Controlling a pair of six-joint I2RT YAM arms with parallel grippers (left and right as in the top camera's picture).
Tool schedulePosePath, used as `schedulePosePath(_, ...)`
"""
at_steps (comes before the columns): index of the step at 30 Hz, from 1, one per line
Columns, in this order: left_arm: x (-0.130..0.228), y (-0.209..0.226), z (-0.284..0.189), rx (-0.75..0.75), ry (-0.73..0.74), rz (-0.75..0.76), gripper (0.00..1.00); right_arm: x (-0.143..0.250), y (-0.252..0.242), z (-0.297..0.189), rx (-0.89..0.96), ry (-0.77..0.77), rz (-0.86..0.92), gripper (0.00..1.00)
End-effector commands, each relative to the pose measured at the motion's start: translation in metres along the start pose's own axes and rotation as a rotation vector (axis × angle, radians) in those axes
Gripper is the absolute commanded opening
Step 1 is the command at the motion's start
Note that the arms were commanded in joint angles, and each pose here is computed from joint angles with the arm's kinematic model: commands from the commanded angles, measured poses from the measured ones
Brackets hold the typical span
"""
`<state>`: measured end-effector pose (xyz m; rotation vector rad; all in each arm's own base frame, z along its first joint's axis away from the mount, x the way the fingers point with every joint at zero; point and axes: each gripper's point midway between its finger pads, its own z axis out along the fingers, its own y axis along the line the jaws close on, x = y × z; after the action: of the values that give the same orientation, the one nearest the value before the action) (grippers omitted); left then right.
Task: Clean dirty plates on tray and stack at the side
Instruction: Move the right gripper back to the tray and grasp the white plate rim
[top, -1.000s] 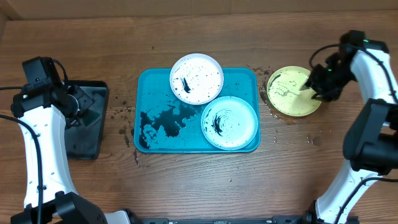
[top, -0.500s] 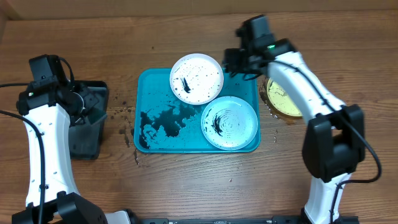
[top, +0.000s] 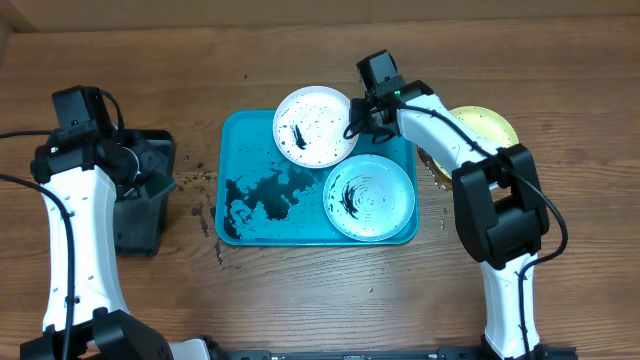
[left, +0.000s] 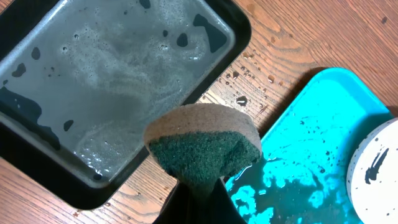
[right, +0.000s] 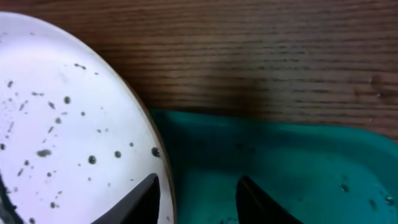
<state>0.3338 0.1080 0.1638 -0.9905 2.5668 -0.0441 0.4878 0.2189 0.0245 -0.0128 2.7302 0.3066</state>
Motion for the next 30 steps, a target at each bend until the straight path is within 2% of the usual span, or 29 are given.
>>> schedulePosePath(1,0.001,-0.006,0.001,0.013,0.003,0.006,0.04,0.002,0.008,0.000,-0.024,0.004,0.004,0.37)
schedulePosePath(4,0.002,-0.007,0.001,0.021,0.007,0.005,0.04,0.012,0.016,0.007,-0.043,0.036,-0.004,0.22)
schedulePosePath(5,0.003,-0.010,0.001,0.034,0.013,0.006,0.04,0.016,0.020,0.009,-0.053,0.047,-0.010,0.13)
schedulePosePath(9,0.003,-0.011,0.001,0.043,0.015,0.006,0.04,0.023,0.030,0.010,-0.061,0.056,-0.017,0.04)
schedulePosePath(14,0.007,-0.019,0.001,0.080,0.033,0.021,0.04,0.039,0.060,0.008,-0.147,0.101,-0.045,0.04)
schedulePosePath(18,0.021,-0.054,-0.003,0.221,0.070,0.151,0.04,0.058,0.087,0.005,-0.213,0.152,-0.072,0.04)
schedulePosePath(26,0.051,-0.097,-0.004,0.274,0.114,0.288,0.04,0.096,0.095,0.001,-0.155,0.275,0.043,0.04)
schedulePosePath(30,0.077,-0.117,0.016,0.266,0.197,0.313,0.04,0.115,0.095,-0.002,-0.111,0.341,0.111,0.04)
